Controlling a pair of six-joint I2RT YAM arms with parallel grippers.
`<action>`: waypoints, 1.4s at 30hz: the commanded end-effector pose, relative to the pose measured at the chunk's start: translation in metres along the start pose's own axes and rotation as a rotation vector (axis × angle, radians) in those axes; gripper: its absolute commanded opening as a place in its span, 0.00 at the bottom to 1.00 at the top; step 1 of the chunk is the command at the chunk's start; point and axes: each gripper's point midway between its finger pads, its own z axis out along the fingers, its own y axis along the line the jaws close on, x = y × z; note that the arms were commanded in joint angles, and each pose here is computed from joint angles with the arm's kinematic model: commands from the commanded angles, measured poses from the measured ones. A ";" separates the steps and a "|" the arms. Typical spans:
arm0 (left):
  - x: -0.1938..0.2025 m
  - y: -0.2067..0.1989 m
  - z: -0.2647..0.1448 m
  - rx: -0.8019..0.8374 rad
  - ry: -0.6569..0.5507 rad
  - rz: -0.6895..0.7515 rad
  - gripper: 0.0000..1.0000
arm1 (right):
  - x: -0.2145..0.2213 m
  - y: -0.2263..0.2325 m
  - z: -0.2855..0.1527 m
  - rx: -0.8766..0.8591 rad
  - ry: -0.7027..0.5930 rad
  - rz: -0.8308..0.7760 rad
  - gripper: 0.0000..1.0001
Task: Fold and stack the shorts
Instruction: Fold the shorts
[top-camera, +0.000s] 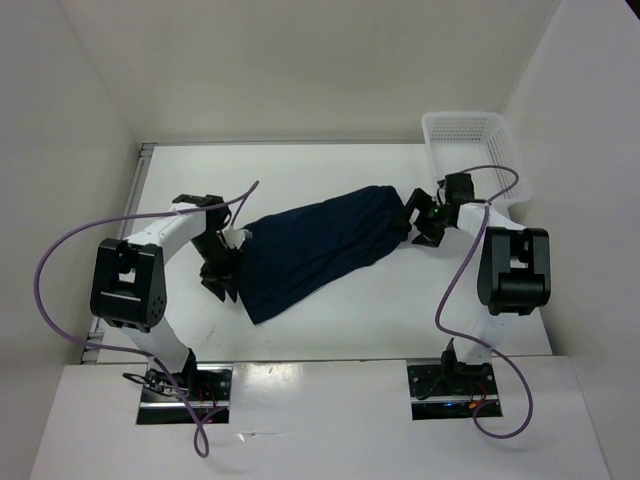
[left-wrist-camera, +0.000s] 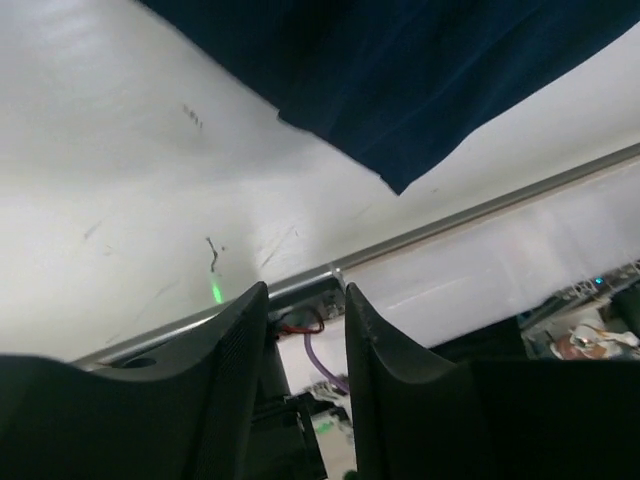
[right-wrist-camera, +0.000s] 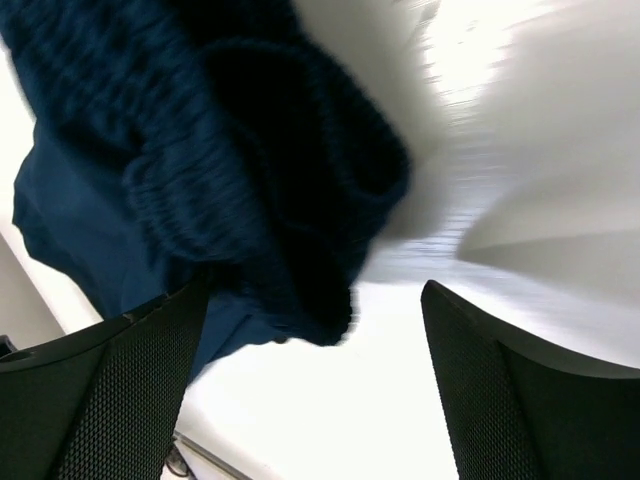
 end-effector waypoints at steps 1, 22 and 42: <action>-0.029 -0.016 -0.016 -0.033 -0.138 0.114 0.45 | -0.002 0.028 0.003 -0.023 -0.059 -0.015 0.92; -0.045 -0.060 0.074 -0.229 -0.236 0.545 0.65 | 0.020 0.000 0.028 0.100 -0.036 0.114 0.19; -0.126 0.022 0.025 -0.568 -0.497 0.324 0.16 | 0.089 -0.008 -0.032 0.078 -0.079 0.270 0.07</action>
